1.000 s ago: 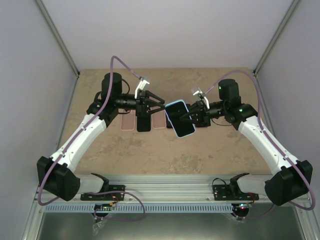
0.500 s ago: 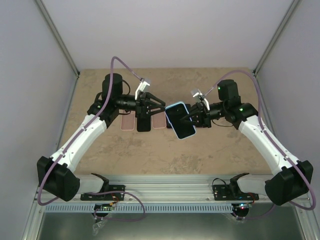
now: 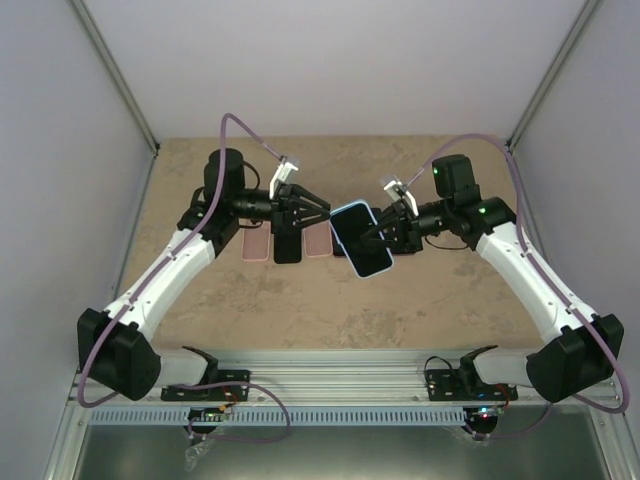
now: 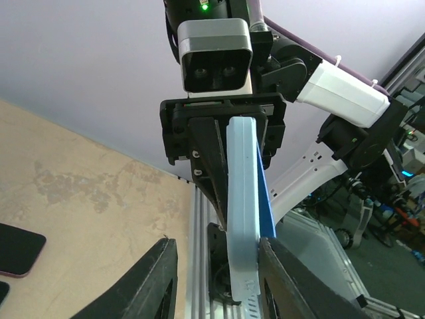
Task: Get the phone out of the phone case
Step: Remove the phone case from the phone.
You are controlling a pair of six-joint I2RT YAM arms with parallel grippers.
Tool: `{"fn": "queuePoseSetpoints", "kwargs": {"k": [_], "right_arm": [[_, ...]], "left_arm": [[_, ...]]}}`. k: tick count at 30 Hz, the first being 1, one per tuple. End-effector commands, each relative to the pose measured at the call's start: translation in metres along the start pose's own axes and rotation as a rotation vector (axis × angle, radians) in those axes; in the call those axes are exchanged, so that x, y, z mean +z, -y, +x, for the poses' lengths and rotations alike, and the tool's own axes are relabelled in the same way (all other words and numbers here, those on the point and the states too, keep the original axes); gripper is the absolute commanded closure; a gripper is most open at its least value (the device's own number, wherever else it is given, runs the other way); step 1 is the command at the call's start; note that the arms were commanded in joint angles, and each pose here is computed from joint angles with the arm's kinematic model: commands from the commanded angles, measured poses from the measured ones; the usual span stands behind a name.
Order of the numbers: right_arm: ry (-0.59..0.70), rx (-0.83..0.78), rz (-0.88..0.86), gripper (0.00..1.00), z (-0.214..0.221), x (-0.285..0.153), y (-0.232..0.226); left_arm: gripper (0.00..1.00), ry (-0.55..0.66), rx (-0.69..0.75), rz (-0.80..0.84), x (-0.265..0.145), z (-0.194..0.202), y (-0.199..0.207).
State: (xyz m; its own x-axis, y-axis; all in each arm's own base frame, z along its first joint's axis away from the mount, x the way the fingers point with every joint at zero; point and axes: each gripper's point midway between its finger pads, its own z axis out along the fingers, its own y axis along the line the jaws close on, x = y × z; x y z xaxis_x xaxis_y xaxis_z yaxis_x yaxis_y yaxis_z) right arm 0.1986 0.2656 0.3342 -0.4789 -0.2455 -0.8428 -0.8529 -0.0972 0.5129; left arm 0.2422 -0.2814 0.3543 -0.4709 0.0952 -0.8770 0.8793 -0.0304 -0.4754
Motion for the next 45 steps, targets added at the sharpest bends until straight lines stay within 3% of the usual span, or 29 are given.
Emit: {"fn": "queuePoseSetpoints", "kwargs": {"k": [1, 14, 35, 41, 45], "right_arm": [[0.044, -0.288, -0.324, 0.99, -0.03, 0.0, -0.089], [0.049, -0.323, -0.318, 1.0, -0.037, 0.0, -0.092], [0.099, -0.237, -0.092, 1.0, -0.065, 0.01, -0.026], [0.109, -0.202, -0.085, 1.0, -0.062, 0.014, -0.016], [0.108, -0.19, -0.077, 1.0, -0.059, 0.015, -0.011]], "left_arm": [[0.66, -0.004, -0.17, -0.139, 0.012, 0.03, -0.058], [0.64, 0.021, -0.219, -0.083, 0.013, 0.035, -0.053], [0.59, 0.08, -0.23, 0.113, 0.015, 0.036, 0.0], [0.63, 0.086, -0.238, 0.123, 0.018, 0.039, 0.003], [0.74, 0.094, -0.237, 0.129, 0.018, 0.036, 0.005]]}}
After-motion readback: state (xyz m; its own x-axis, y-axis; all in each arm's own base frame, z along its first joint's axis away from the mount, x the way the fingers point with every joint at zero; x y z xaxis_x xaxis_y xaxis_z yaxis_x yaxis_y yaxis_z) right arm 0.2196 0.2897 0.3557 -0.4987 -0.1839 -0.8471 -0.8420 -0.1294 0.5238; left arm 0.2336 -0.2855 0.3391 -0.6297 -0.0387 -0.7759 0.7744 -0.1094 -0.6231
